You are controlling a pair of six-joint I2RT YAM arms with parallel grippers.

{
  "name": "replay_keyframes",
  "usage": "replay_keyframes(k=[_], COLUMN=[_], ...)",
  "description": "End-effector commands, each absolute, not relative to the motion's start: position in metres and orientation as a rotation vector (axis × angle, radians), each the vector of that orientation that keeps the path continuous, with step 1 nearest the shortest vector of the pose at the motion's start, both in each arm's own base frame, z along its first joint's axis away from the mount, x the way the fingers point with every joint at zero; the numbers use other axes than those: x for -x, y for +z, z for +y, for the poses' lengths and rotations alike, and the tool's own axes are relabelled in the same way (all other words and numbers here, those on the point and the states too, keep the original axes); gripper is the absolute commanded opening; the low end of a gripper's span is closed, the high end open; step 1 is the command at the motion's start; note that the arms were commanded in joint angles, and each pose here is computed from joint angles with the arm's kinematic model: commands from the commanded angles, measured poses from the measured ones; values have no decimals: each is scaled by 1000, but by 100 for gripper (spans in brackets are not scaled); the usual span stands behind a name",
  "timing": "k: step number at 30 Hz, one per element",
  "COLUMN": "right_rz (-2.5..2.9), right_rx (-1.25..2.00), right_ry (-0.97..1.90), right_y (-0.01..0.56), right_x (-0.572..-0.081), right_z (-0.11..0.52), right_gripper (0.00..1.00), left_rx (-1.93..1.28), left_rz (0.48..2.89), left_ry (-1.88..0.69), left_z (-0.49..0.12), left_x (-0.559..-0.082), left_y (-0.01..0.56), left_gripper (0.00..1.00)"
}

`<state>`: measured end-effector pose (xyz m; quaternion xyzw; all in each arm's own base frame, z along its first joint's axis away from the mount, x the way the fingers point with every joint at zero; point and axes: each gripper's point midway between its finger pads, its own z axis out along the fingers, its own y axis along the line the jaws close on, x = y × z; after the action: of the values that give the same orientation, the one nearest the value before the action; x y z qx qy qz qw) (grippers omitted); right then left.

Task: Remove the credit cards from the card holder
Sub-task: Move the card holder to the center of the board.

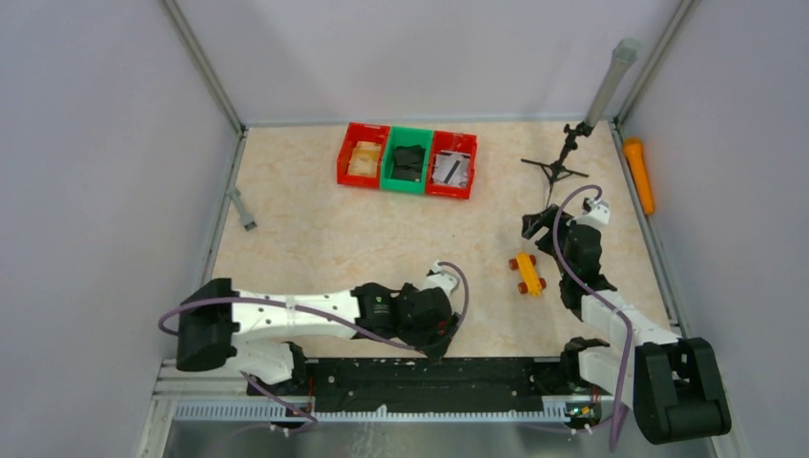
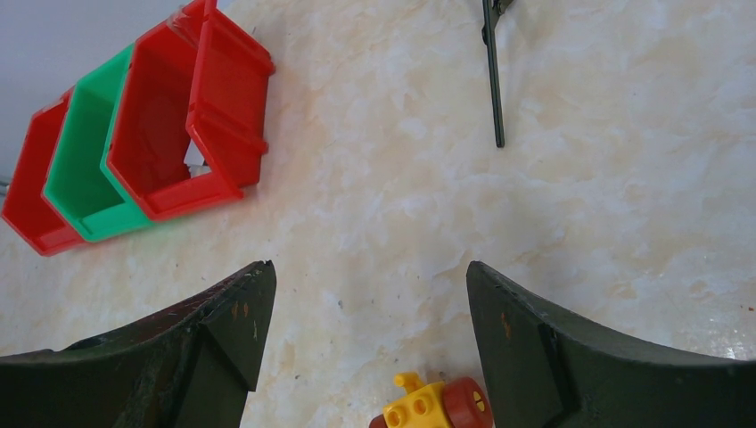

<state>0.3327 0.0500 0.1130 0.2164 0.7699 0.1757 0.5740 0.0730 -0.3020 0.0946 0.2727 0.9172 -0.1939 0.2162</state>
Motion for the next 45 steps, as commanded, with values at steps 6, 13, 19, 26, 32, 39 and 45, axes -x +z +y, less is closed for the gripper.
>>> replay_keyframes(k=[6, 13, 19, 26, 32, 39, 45], right_rz=[1776, 1777, 1781, 1782, 1780, 1783, 1778], right_rx=[-494, -494, -495, -492, -490, -443, -228], right_ry=[415, 414, 412, 417, 420, 469, 675], right_y=[121, 121, 120, 120, 121, 122, 132], right_x=[-337, -337, -337, -337, -338, -340, -339], right_z=[52, 52, 52, 53, 53, 63, 105], right_gripper=[80, 80, 79, 79, 79, 79, 79], left_rx=[-793, -803, -775, -813, -803, -717, -678], left_rz=[2685, 2727, 2713, 2696, 2662, 2565, 2423], left_ry=[-406, -332, -223, -215, -389, -913, -1303], left_z=[-321, -325, -317, -321, -331, -356, -387], left_x=[-63, -64, -76, -93, -133, -205, -251], left_y=[54, 37, 35, 37, 52, 83, 106], left_gripper=[99, 99, 79, 66, 64, 65, 65])
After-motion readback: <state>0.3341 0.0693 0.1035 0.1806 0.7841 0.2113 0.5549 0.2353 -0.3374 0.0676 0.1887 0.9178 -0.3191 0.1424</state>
